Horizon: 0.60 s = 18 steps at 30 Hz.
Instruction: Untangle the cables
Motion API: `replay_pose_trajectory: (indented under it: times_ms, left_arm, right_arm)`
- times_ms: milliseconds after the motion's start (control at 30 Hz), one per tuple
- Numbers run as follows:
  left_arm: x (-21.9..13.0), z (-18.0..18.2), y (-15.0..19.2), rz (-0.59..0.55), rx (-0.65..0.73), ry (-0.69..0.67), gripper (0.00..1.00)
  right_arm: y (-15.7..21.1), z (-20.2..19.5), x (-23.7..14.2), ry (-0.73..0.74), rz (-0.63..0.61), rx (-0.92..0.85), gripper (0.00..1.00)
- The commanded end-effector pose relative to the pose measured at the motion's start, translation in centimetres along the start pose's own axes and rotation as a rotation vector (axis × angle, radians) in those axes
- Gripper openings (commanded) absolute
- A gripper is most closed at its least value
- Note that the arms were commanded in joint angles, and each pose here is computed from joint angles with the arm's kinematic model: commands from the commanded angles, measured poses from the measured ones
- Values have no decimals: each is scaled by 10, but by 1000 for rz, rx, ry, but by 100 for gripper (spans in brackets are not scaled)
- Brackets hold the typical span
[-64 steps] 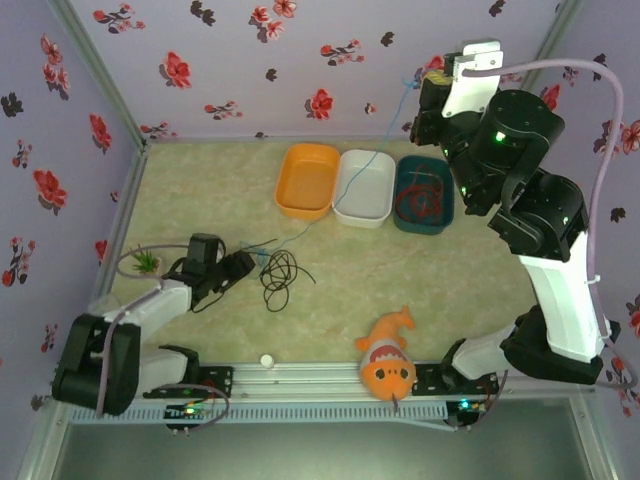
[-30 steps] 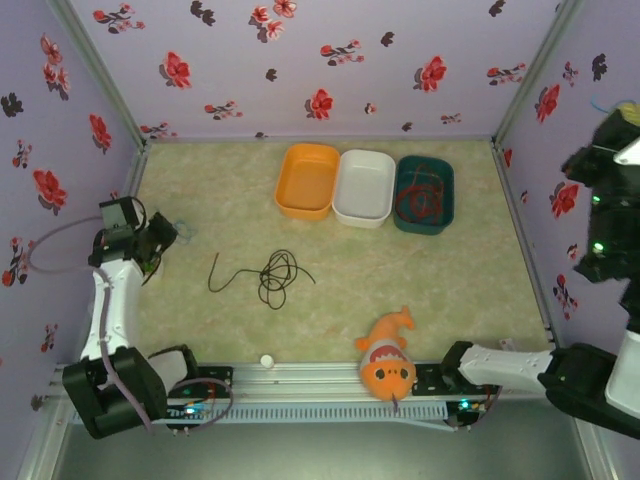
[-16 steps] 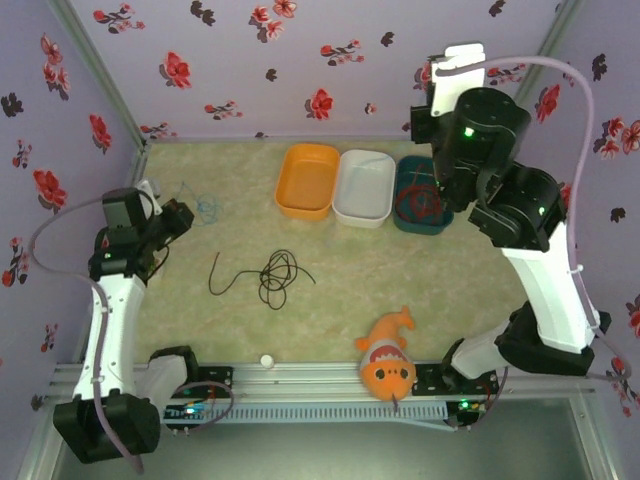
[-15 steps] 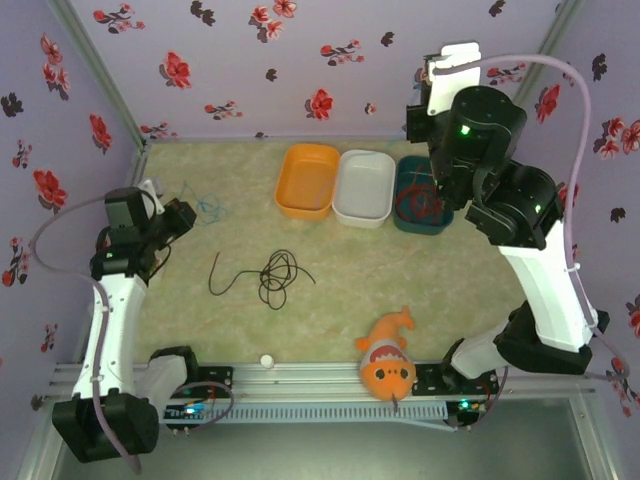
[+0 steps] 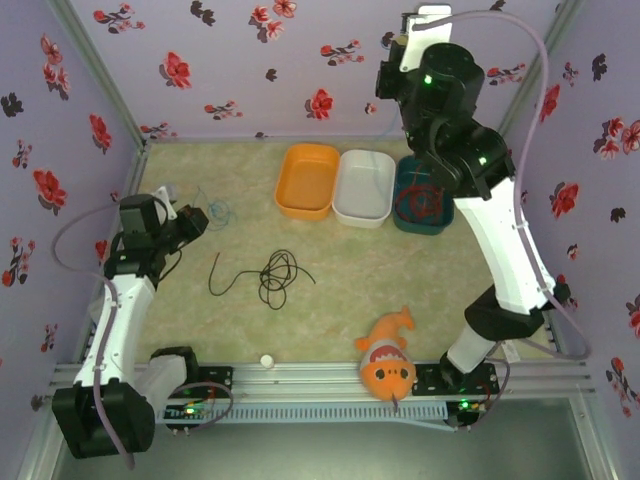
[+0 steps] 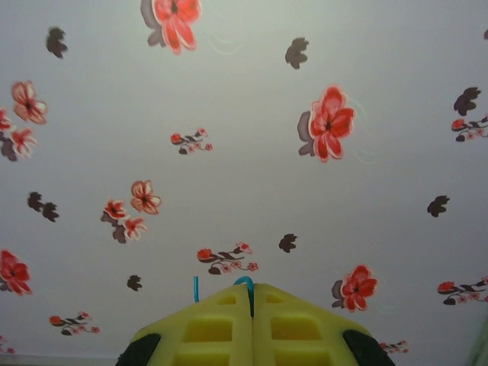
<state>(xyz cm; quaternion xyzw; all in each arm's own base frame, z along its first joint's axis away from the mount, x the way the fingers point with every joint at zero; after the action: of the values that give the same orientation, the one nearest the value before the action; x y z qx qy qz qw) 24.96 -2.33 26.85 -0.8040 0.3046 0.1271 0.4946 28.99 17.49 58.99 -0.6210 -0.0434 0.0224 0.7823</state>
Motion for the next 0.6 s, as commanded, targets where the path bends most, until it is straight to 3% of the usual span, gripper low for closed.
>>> replay_pose_trajectory:
  times_ms: [0,567]
  left_arm:
    - [4,-4,4,-7,0,52,0]
    - [17,-3,20,19,-28,79,0]
  right_arm:
    - [-15,-10,8,-5,-60,73,0]
    - [-15,-39,46,23,-73,129,0]
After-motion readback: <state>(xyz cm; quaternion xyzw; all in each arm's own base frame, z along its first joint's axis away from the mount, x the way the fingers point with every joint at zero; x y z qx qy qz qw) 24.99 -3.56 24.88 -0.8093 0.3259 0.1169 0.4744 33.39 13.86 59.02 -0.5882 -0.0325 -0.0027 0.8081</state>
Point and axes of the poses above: each hand's point on the last joint's axis, 136 mm out from that joint toward the fingers, its own x axis out along the fingers, its own z axis along the line the jaws close on, y = z × x, the point moved 9 cm from there along -x, back along the fingers, and after that the axes turned 12 degrees about x, right-handed, at the moved point
